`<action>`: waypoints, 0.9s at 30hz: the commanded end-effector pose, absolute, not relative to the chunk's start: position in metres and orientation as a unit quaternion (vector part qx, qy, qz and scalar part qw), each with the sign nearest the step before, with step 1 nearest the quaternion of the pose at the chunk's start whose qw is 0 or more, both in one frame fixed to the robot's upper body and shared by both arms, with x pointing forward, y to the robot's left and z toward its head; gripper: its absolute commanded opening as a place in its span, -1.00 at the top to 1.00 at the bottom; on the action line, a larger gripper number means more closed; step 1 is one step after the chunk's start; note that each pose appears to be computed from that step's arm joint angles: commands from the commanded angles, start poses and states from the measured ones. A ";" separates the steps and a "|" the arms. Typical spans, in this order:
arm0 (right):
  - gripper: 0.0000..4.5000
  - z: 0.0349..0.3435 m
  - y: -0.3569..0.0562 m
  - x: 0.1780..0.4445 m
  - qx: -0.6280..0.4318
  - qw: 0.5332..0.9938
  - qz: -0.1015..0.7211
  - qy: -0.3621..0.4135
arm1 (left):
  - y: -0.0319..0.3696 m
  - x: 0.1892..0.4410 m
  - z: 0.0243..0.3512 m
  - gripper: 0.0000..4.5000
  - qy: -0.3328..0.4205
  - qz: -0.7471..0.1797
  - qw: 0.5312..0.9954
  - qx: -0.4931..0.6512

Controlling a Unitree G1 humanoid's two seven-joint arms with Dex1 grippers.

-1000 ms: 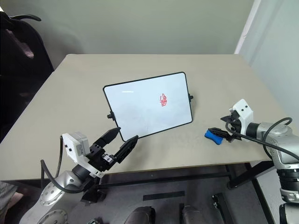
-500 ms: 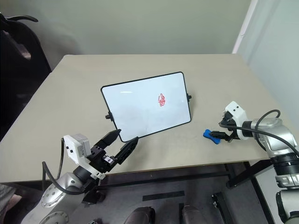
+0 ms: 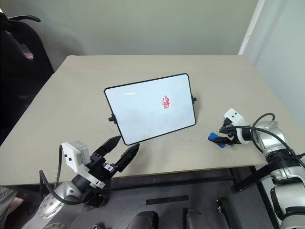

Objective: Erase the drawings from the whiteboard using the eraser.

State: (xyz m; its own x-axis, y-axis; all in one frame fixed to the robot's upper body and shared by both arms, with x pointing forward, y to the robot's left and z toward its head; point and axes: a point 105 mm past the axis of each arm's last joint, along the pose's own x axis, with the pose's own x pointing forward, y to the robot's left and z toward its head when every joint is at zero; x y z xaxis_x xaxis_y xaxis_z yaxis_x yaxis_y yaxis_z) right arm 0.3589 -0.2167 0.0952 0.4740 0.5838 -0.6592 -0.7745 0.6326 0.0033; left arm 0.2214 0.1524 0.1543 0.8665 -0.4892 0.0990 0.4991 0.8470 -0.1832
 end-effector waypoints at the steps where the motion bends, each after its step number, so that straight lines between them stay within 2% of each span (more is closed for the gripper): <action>1: -0.28 0.107 -0.215 0.360 -0.159 0.844 0.414 0.303 | 0.151 0.216 0.170 -1.00 -0.055 -0.259 0.960 -0.092; 12: -0.28 0.103 -0.211 0.356 -0.169 0.831 0.427 0.313 | 0.148 0.215 0.170 -1.00 -0.054 -0.258 0.960 -0.094; 15: -0.02 0.103 -0.212 0.357 -0.171 0.833 0.424 0.312 | 0.148 0.215 0.170 -1.00 -0.054 -0.257 0.960 -0.095; 21: 0.76 0.102 -0.213 0.358 -0.173 0.835 0.419 0.311 | 0.150 0.216 0.169 -1.00 -0.055 -0.253 0.961 -0.096; 27: 0.76 0.129 -0.213 0.357 -0.167 0.849 0.421 0.272 | 0.151 0.216 0.168 -1.00 -0.056 -0.251 0.961 -0.096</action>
State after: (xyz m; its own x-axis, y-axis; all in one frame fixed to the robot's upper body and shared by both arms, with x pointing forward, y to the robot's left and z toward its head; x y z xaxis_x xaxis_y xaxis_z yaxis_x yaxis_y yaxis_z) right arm 0.3546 -0.2122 0.1019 0.4517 0.5998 -0.6604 -0.8046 0.5937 -0.0111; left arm 0.2192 0.1534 0.1569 0.8791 -0.4646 0.1060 0.4765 0.8600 -0.1825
